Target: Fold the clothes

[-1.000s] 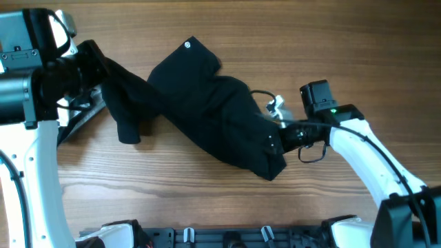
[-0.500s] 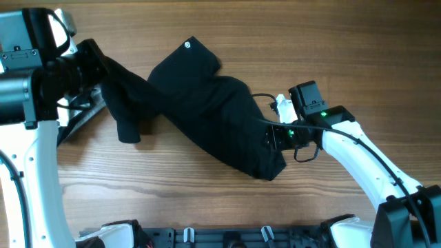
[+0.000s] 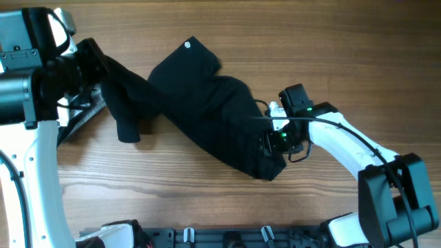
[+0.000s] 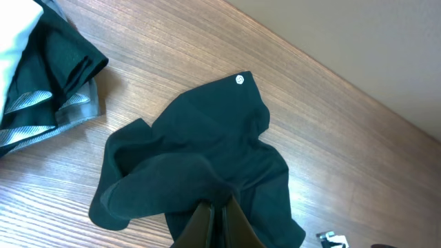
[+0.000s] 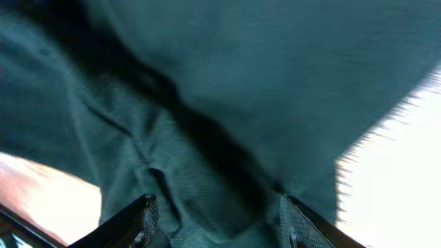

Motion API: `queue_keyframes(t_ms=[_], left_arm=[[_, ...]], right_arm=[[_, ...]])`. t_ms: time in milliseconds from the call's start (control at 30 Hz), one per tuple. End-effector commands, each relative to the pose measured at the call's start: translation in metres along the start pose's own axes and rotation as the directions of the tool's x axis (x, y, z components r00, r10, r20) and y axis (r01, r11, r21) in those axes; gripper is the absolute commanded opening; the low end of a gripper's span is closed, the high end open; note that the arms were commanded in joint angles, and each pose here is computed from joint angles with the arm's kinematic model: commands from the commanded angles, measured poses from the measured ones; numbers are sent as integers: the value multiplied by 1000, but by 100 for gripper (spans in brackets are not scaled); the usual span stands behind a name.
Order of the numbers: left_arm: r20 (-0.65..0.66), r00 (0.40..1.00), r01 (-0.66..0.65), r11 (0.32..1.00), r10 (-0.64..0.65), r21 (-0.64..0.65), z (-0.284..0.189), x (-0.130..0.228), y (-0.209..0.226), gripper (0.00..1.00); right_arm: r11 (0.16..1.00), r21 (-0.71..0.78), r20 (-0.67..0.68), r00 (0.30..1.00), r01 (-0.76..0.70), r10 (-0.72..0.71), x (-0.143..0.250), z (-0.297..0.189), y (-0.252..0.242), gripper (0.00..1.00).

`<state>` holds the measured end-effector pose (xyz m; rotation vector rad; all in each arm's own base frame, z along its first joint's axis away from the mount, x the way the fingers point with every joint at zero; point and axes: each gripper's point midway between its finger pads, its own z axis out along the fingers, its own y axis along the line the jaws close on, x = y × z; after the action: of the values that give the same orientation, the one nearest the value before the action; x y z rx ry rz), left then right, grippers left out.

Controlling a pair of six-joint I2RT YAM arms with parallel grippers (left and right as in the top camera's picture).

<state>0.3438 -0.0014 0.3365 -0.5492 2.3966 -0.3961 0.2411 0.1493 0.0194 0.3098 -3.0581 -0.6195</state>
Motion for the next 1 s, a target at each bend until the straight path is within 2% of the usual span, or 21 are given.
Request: queue_keyframes(t_ms=[0,67,200,233,433,500,533,667,767,867,967], left_arm=[[20,1000,-21,1000,21,-8,-1,-4,0,4],[20,1000,-21,1000,21,-8,-1,-4,0,4],[20,1000,-21,1000,21,-8,-1,-4,0,4],[20,1000,-21,1000,21,-8,-1,-4,0,4],[21,1000,-21,1000,21,-7,-1,-4,0,4],[20,1000,-21,1000,21,-8,-1,-4,0,4],[21,1000,-20,1000,21,-8,-2,-4,0,4],[21,1000,-21,1000,21,-7,-1,-4,0,4],[21,1000,-21,1000,21,-7,-1,-4,0,4],[21,1000,-21,1000,21,-7,-1,-4,0,4],[21,1000,-21,1000,21,-7,-2,-4,0,5]], right_arm=[[995,-41,-2,995,96,-96,0,6,14,61],[991,-42,3,992,128,-128,-1,7,17,59],[992,53,0,994,112,-112,-1,9,7,39],[992,83,1,996,92,-92,-1,9,2,38],[987,140,20,997,77,-81,-5,8,-7,41],[986,139,39,995,88,-94,-10,8,-7,50],[986,137,48,993,98,-106,-13,8,-6,50],[981,121,52,985,155,-162,-15,8,-1,46],[977,87,43,979,197,-201,-13,9,6,48],[972,95,40,975,215,-220,-13,11,8,42],[968,124,50,973,219,-227,-16,10,5,44]])
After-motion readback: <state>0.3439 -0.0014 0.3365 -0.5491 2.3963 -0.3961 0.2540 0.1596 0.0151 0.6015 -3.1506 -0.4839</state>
